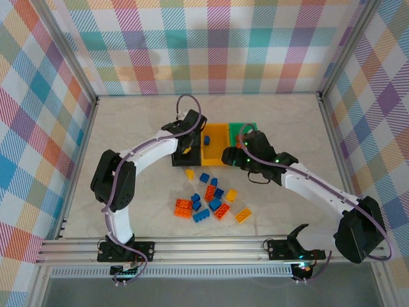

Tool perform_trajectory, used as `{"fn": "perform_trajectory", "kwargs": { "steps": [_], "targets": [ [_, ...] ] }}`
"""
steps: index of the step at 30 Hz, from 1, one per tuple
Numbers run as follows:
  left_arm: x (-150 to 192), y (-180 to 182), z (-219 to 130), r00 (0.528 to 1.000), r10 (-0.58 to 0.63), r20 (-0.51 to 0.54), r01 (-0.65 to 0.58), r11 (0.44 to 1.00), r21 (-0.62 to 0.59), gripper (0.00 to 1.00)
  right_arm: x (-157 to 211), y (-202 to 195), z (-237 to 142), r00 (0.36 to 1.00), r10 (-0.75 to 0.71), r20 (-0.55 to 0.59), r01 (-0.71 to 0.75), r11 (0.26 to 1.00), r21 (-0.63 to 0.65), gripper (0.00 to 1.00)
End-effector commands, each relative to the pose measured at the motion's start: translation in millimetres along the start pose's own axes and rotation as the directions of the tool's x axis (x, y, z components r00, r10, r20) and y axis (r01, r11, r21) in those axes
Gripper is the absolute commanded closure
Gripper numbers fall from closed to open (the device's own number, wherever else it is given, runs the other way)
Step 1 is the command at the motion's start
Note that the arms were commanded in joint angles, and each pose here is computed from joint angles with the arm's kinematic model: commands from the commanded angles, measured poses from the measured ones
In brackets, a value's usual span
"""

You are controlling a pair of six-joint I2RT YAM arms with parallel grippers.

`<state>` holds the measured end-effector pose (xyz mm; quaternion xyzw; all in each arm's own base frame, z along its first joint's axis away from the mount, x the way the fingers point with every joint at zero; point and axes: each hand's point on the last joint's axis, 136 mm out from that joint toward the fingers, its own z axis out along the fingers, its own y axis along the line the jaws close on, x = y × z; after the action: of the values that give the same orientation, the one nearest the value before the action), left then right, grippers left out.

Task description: Sort the legos into containers by color

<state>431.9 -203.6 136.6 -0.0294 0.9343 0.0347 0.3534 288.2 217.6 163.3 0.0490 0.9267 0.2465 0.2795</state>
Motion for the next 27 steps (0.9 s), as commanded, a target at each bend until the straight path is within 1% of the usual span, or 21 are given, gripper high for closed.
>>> {"fn": "perform_trajectory", "kwargs": {
  "steps": [1, 3, 6, 7, 10, 14, 16, 18, 22, 27],
  "targets": [
    [-19, -3, -32, 0.999, -0.029, 0.030, 0.028, 0.998, 0.058, 0.22, 19, -7, -3, 0.998, -0.001, -0.065, 0.002, 1.000, 0.005, 0.14],
    [-21, -7, -52, 0.998, -0.056, 0.041, 0.052, 0.993, 0.109, 0.18, 29, -11, -2, 0.995, -0.001, -0.102, 0.001, 1.000, 0.009, 0.14],
    [-14, -12, -85, 0.994, -0.097, 0.048, 0.085, 0.973, 0.216, 0.11, 49, -19, 0, 0.984, 0.016, -0.179, -0.010, 0.999, 0.031, 0.15],
    [-7, -14, -95, 0.993, -0.108, 0.043, 0.094, 0.963, 0.254, 0.00, 57, -21, 2, 0.978, 0.020, -0.209, -0.014, 0.999, 0.031, 0.15],
    [16, -12, -120, 0.991, -0.131, 0.021, 0.116, 0.933, 0.340, 0.00, 81, -30, 7, 0.958, 0.025, -0.285, -0.009, 0.998, 0.057, 0.16],
    [55, 2, -138, 0.989, -0.149, -0.022, 0.146, 0.913, 0.380, 0.00, 110, -38, 12, 0.930, 0.025, -0.367, 0.008, 0.996, 0.089, 0.17],
    [74, 11, -140, 0.986, -0.160, -0.046, 0.166, 0.910, 0.381, 0.00, 121, -40, 16, 0.919, 0.026, -0.393, 0.019, 0.994, 0.109, 0.18],
    [91, 21, -138, 0.984, -0.167, -0.066, 0.180, 0.911, 0.372, 0.00, 128, -42, 21, 0.915, 0.034, -0.402, 0.021, 0.991, 0.133, 0.18],
    [116, 42, -133, 0.977, -0.198, -0.076, 0.211, 0.916, 0.342, 0.00, 134, -41, 33, 0.919, 0.073, -0.388, -0.014, 0.988, 0.155, 0.20],
    [130, 54, -131, 0.966, -0.243, -0.088, 0.259, 0.909, 0.328, 0.00, 140, -49, 43, 0.917, 0.117, -0.382, -0.026, 0.971, 0.237, 0.27]
  ]
}}
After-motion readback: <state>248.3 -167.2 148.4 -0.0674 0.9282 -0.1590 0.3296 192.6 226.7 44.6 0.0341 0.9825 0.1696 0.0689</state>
